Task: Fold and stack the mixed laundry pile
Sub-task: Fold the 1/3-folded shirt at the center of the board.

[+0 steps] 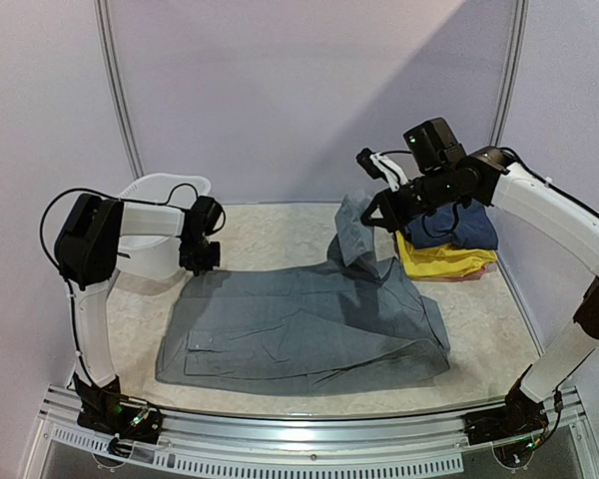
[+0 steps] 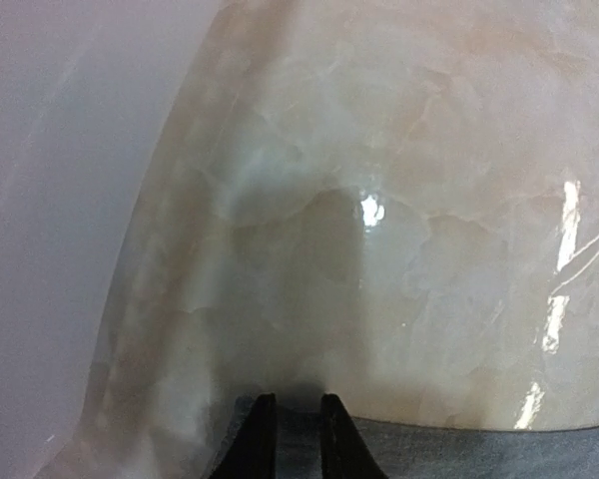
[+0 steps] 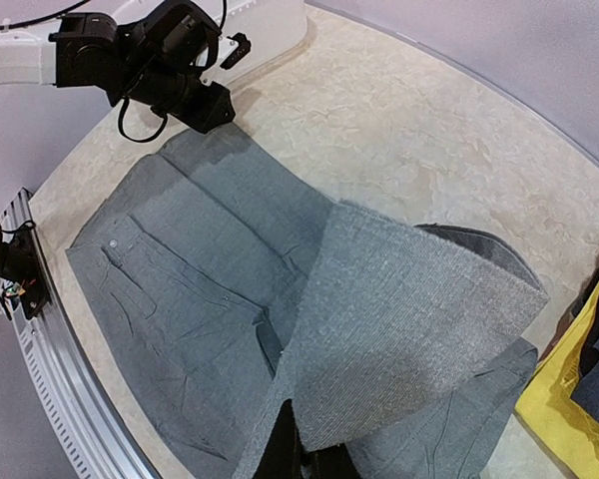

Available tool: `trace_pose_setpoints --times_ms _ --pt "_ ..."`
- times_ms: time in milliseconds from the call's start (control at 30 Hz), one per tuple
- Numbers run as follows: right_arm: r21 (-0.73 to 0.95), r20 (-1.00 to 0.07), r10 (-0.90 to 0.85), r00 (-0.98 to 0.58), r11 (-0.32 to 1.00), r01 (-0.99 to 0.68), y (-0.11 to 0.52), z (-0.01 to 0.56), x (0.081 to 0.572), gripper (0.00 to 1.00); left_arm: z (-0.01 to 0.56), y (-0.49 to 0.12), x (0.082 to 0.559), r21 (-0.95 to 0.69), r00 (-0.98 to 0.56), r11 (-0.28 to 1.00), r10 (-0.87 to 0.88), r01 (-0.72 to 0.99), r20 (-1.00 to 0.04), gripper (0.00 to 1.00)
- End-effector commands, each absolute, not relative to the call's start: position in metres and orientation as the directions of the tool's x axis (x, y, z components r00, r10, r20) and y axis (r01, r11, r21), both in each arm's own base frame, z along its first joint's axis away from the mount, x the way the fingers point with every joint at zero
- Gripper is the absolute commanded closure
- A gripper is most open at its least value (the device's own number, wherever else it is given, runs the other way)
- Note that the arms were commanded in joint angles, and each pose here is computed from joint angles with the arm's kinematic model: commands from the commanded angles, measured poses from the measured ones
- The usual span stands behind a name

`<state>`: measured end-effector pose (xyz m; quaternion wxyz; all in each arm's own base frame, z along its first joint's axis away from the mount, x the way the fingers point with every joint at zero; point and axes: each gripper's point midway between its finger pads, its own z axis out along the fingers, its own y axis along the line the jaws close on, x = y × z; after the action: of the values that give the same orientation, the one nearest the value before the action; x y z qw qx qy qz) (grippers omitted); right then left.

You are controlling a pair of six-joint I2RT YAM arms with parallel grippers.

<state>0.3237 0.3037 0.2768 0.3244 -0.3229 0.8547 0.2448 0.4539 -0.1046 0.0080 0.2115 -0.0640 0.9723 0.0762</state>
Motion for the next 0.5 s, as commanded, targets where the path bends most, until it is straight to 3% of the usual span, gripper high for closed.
trace_pose_setpoints --times_ms 0,100,467 --pt "0.181 -0.741 -0.381 -0.552 0.679 -0.712 0.300 0.296 0.326 0.99 -0.028 -0.097 0.431 0.094 -0.941 0.983 -0.120 -0.157 -0.317 0.90" --pt "0.174 -0.737 -0.386 -0.555 0.686 -0.707 0.299 0.295 0.327 0.99 -0.023 -0.099 0.432 0.071 -0.934 0.985 -0.123 -0.155 -0.337 1.00" --pt "0.146 -0.739 -0.391 -0.549 0.702 -0.697 0.291 0.305 0.326 0.99 0.015 -0.113 0.432 -0.020 -0.885 0.993 -0.112 -0.116 -0.452 1.00"
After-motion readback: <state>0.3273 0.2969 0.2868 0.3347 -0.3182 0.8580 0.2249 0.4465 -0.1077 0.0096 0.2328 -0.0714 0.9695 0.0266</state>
